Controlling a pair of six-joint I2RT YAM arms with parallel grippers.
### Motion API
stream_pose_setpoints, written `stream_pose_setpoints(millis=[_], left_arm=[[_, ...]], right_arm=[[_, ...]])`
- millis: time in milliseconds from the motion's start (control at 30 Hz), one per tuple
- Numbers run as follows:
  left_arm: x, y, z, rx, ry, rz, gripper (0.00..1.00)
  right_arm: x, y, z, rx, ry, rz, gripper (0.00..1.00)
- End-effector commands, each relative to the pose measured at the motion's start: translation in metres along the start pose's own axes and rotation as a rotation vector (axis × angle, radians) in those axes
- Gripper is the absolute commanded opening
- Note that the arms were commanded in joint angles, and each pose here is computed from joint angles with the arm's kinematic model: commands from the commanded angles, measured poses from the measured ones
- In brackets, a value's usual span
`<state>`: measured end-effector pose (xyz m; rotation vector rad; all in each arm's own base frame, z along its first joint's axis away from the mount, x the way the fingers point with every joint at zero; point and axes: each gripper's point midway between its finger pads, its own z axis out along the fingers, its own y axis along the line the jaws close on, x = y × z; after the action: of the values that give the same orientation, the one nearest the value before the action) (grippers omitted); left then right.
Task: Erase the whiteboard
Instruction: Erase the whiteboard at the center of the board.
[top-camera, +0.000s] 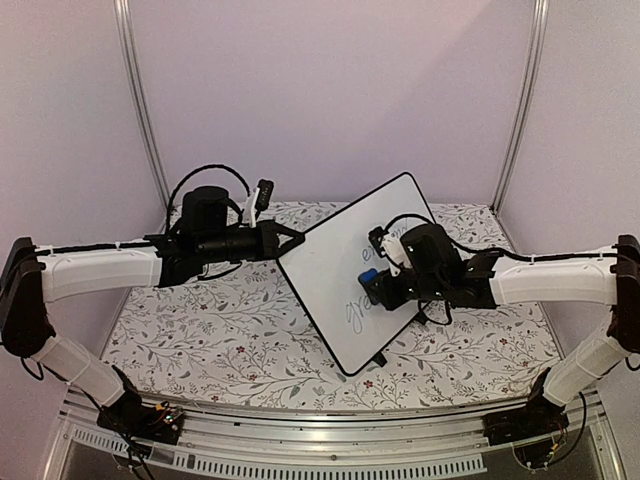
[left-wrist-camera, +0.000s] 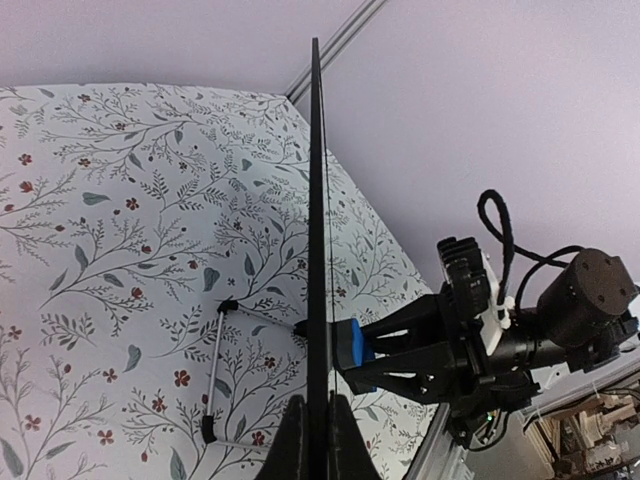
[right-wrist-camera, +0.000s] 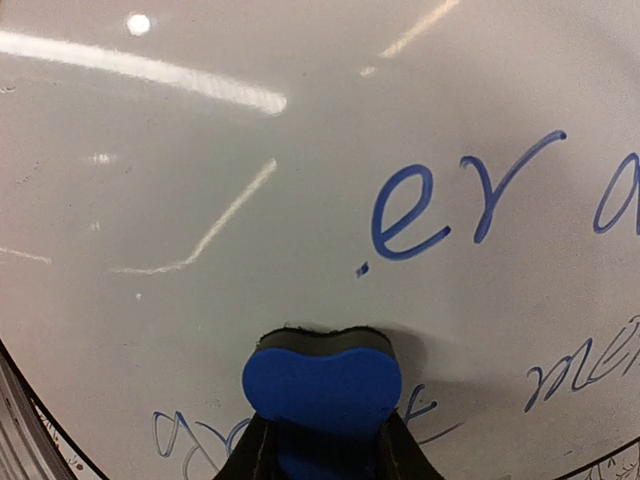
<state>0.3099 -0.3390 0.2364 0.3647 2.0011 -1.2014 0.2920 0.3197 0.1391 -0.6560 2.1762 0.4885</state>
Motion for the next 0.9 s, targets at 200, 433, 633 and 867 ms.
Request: stream_pose_setpoints(millis=[200,433,633,867], left_arm=[[0.019,-0.044,-0.001,0.161,0.076,0.046,0.0],[0.018,-0.046,-0.002,0.162,0.073,0.05,0.0],[0.016,-0.047,-0.004,0.167,0.071,0.05,0.0],[0.018,-0.047,-0.003,0.169,0.075,0.047,0.0]], right_arm=[[-0.04,-0.009,0.003,0.008,-0.053,0.014,0.16],[-0.05,-0.009,0.009,-0.003,-0.056,0.003,0.16],[-0.005,-0.014,0.008,-0.013,0.022,0.049,0.16],[0.027,-0.023,-0.003,0.006,0.051,0.094,0.16]])
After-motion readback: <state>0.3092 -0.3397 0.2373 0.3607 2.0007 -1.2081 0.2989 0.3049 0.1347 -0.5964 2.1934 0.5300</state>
